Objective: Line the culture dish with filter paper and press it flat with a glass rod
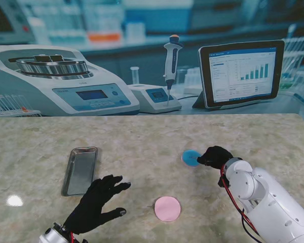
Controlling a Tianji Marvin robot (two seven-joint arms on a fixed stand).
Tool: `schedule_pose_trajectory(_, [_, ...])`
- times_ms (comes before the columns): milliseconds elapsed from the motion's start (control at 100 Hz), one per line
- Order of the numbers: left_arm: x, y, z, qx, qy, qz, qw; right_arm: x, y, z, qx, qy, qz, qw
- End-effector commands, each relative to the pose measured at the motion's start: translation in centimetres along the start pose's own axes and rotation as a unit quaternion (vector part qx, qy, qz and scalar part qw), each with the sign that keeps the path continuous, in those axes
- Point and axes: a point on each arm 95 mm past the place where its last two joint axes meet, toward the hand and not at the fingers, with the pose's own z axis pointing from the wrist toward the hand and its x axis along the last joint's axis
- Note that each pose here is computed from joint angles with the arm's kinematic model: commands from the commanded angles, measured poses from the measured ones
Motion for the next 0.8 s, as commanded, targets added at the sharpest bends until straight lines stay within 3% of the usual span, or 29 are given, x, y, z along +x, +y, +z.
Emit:
schedule_pose_trajectory(0, [0.2,0.0,-0.1,-0.002,0.002,0.001,1.0,0.0,-0.6,-0.1,0.01,-0.004,-0.001,0.9999])
schedule_pose_trajectory(600, [0.3,-0.2,0.1,-0.003,0.007,0.006,1.0,0.0,0.1,3.0,0.022,-0.007,0.0,0.9997])
schedule_pose_trajectory(790, [0.2,-0.2,0.1,-0.006,0.004,0.005,1.0,0.5,0.5,2.4,0.007,0.003,0.009,0.9999])
